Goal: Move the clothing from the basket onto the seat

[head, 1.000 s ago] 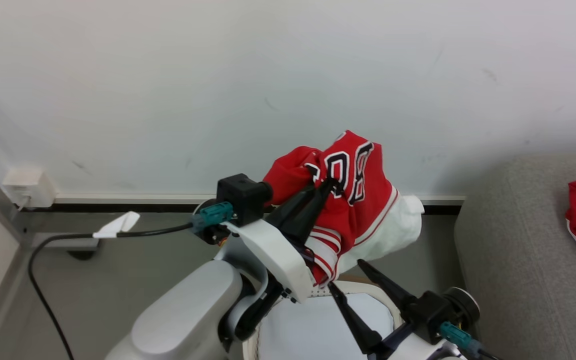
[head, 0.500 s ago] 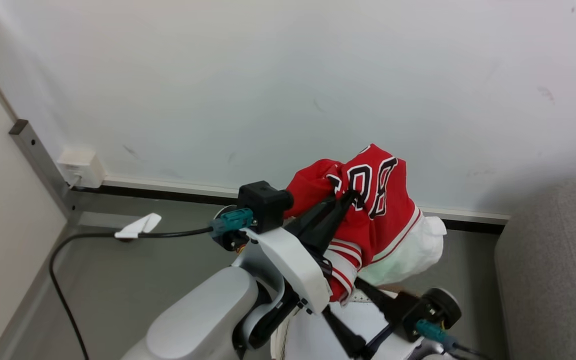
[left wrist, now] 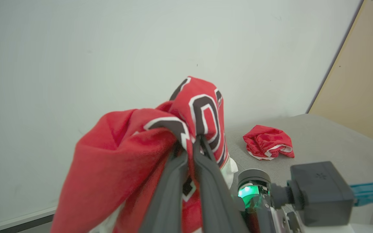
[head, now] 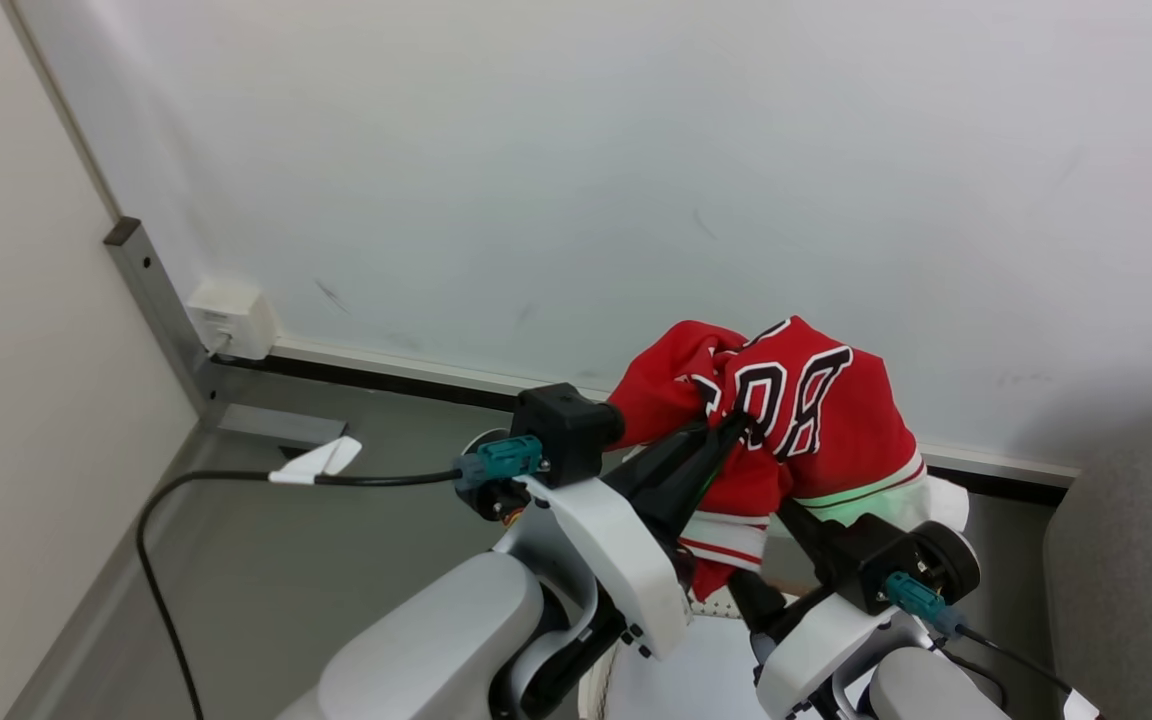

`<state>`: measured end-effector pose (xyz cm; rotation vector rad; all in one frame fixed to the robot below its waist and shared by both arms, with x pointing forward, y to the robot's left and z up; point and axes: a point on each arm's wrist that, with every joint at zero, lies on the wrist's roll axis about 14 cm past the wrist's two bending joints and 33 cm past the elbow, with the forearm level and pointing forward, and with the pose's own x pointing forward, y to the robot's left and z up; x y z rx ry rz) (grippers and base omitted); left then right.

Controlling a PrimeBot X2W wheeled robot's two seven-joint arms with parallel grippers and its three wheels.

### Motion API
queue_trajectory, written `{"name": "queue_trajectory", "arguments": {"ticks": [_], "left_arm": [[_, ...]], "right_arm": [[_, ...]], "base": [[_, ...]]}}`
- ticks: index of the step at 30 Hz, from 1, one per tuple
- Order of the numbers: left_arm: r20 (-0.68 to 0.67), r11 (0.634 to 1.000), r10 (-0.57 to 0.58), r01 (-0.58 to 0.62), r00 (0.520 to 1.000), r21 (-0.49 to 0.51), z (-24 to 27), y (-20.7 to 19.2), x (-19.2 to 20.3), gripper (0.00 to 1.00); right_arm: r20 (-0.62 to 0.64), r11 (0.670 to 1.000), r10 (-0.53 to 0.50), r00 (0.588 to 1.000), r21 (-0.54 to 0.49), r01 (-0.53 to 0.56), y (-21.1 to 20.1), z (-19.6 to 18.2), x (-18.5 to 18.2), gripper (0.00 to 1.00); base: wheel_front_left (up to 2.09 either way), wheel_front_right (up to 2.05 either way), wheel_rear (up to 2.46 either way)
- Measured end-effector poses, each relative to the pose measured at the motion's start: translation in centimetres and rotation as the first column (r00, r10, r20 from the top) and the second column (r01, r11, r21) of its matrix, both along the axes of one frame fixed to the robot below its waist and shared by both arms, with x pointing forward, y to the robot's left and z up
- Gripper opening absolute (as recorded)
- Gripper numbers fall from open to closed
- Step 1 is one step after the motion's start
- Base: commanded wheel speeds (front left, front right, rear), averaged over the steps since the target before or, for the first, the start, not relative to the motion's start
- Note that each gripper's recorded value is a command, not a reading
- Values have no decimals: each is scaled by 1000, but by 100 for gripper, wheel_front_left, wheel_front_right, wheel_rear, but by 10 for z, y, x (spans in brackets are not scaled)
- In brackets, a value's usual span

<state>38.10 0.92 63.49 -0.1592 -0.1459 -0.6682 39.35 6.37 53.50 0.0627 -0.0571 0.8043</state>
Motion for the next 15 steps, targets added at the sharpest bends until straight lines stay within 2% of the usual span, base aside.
{"name": "queue_trajectory", "arguments": {"ticks": [1, 10, 15], "left_arm": [[-2, 1000, 3, -3, 1000, 2, 0, 1, 0, 0], [-9, 999, 37, -37, 999, -3, -3, 11, 1, 0], [-30, 998, 62, -62, 998, 5, -12, 18, 7, 0]], "right_arm": [[1, 1000, 2, 1000, 3, -2, 1, 1, 0, 0], [2, 998, 11, 1000, 59, -11, 5, 13, -3, 0], [-29, 991, -17, 999, 136, 21, -4, 17, -6, 0]], "base": [[0, 0, 0], [0, 0, 0], [0, 0, 0]]}}
